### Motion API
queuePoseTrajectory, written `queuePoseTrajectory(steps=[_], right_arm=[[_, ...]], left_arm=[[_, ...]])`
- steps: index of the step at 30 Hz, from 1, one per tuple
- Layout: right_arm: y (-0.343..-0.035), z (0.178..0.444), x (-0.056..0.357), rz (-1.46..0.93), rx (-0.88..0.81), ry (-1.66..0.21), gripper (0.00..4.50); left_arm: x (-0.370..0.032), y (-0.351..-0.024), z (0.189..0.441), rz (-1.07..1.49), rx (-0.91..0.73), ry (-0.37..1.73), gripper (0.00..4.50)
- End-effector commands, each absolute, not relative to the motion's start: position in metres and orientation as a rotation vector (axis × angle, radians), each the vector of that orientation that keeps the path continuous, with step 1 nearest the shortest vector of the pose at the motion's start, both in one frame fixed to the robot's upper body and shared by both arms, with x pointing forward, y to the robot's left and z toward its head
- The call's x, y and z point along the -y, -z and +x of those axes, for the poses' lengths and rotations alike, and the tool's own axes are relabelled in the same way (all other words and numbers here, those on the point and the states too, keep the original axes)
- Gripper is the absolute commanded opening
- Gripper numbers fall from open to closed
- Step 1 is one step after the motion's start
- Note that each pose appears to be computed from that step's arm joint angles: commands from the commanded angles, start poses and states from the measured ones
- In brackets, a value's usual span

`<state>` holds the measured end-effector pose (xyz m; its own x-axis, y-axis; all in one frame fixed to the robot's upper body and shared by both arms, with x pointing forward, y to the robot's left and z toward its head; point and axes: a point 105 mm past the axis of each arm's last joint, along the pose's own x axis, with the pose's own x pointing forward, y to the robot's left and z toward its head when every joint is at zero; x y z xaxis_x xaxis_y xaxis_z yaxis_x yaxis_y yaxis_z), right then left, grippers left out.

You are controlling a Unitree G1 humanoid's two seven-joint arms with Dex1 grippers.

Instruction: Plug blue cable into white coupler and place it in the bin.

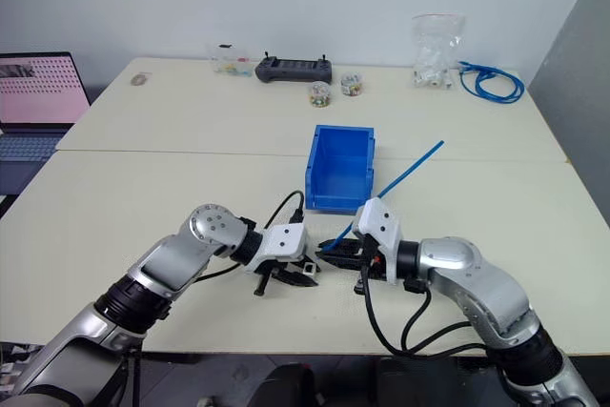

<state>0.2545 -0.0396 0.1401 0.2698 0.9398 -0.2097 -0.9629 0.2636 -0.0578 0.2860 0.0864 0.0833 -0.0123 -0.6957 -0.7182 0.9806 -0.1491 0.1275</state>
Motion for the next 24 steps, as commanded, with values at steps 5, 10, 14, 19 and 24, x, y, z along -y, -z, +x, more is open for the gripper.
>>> queuePoseTrajectory(steps=[5, 10, 14, 19, 24], right_arm=[[-0.136, 0.254, 0.029, -0.262, -0.140, -1.336, 0.11], [-0.132, 0.256, 0.020, -0.299, -0.167, -1.343, 0.11], [-0.132, 0.260, 0.015, -0.315, -0.172, -1.341, 0.11], [-0.132, 0.266, 0.017, -0.335, -0.181, -1.334, 0.11], [-0.135, 0.269, 0.018, -0.349, -0.179, -1.330, 0.11]], left_arm=[[-0.094, -0.060, 0.279, 0.778, -0.647, 1.566, 0.79], [-0.093, -0.061, 0.280, 0.758, -0.653, 1.551, 0.79], [-0.093, -0.061, 0.280, 0.759, -0.655, 1.553, 0.79], [-0.093, -0.061, 0.280, 0.760, -0.655, 1.553, 0.79], [-0.094, -0.060, 0.280, 0.762, -0.656, 1.550, 0.79]])
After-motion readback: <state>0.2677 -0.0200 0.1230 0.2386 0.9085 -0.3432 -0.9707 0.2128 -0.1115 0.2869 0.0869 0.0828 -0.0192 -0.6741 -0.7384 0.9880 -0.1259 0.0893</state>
